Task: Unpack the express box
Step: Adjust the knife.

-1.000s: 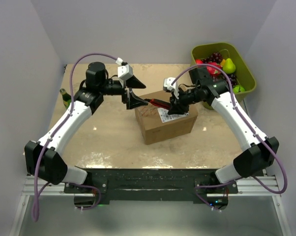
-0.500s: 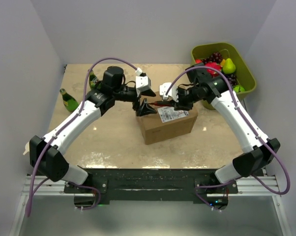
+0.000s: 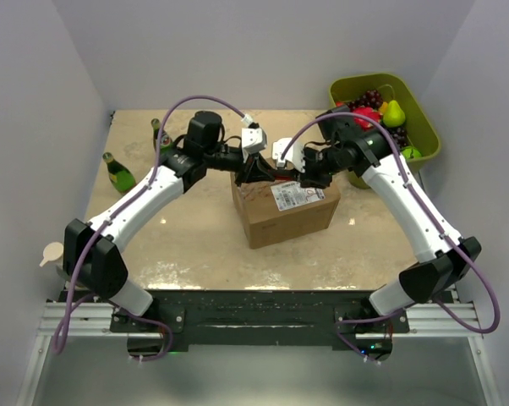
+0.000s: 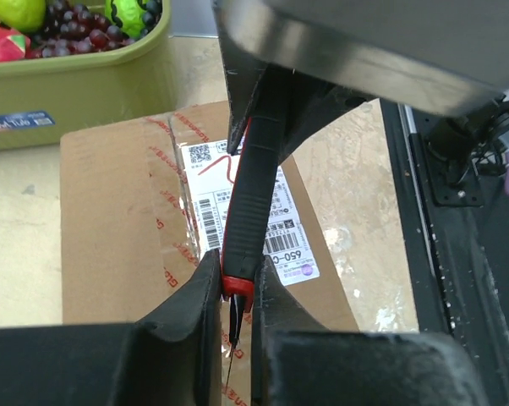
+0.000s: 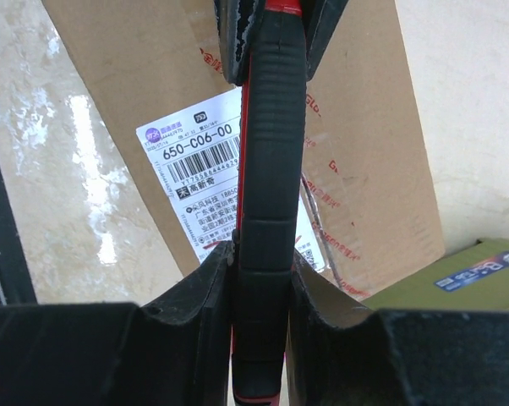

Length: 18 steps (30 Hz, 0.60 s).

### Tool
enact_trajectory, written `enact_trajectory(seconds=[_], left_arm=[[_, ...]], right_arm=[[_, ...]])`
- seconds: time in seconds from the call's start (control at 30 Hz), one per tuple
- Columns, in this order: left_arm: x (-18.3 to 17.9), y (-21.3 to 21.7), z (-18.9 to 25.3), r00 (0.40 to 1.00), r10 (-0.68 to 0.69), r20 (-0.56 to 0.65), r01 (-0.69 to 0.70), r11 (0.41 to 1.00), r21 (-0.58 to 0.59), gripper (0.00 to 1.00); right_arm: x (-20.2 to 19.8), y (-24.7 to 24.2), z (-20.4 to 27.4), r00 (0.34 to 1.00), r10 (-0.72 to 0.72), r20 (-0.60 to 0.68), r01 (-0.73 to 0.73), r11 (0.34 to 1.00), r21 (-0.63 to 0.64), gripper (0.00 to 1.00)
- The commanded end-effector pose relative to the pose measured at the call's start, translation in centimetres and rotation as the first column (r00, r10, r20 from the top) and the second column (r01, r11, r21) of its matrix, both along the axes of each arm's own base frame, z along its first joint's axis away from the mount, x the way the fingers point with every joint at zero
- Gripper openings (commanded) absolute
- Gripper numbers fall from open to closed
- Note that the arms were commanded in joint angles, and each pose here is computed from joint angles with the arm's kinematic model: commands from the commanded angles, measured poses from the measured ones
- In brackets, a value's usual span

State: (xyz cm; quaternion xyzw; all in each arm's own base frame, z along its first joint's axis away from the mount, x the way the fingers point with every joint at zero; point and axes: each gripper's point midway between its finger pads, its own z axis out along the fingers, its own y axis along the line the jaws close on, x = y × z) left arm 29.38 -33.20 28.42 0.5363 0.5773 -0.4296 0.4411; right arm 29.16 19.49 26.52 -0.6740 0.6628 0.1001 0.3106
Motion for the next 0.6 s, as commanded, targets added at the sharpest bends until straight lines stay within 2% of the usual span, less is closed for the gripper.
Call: enact_trajectory(seconds=[0.0,0.03,0.07,0.17,0.2,0.23,0.27,0.3,0.4,0.43,0.47,0.57], left_arm=[[-1.2,-0.6,1.0,0.997,-0.073,-0.034,0.071,0.996,-0.058,0.0],[-1.9,-0.6,1.1,0.992,-0.114,-0.06,0.109,0.991,-0.076,0.0],[-2.0,-0.5,1.1,0.99,-0.126,-0.064,0.12,0.989,-0.092,0.0],[-2.7,-0.2,1.5,0.979,-0.162,-0.12,0.144,0.979,-0.147,0.0],[-2.9,0.0,1.9,0.971,-0.161,-0.175,0.132,0.977,-0.165,0.0],[-3.1,0.4,2.1,0.965,-0.178,-0.193,0.142,0.972,-0.185,0.0],[-3.1,0.5,2.1,0.965,-0.187,-0.182,0.148,0.967,-0.208,0.0],[-3.3,0.8,2.3,0.954,-0.188,-0.235,0.137,0.966,-0.218,0.0],[-3.8,1.1,2.2,0.944,-0.205,-0.26,0.145,0.962,-0.233,0.0],[-4.0,1.2,2.1,0.94,-0.212,-0.267,0.15,0.961,-0.233,0.0],[-4.0,1.3,2.1,0.938,-0.212,-0.275,0.148,0.961,-0.235,0.0],[-4.0,1.3,2.2,0.937,-0.205,-0.284,0.139,0.962,-0.236,0.0]], right_arm=[[-0.2,1.7,2.7,0.999,-0.008,0.043,0.003,0.993,0.115,0.08],[0.0,1.6,3.1,0.998,-0.047,0.039,0.041,0.988,0.146,0.13],[0.0,1.5,3.4,0.998,-0.063,0.028,0.057,0.984,0.171,0.31],[-0.4,0.6,5.3,0.993,-0.096,-0.065,0.113,0.927,0.358,0.55],[-0.8,0.3,5.4,0.99,-0.099,-0.103,0.133,0.906,0.403,0.59],[-0.8,0.2,6.3,0.981,-0.092,-0.172,0.166,0.857,0.488,0.62],[-1.1,0.1,6.3,0.975,-0.079,-0.208,0.178,0.839,0.514,0.64],[-1.5,0.3,5.7,0.964,-0.056,-0.261,0.192,0.825,0.531,0.64],[-3.4,1.6,5.2,0.925,0.046,-0.378,0.208,0.77,0.603,0.66],[-3.1,2.1,6.2,0.921,0.053,-0.386,0.227,0.731,0.643,0.66],[-3.5,2.4,5.4,0.902,0.074,-0.426,0.25,0.715,0.653,0.66],[-3.3,3.0,5.9,0.893,0.101,-0.438,0.263,0.674,0.691,0.66]])
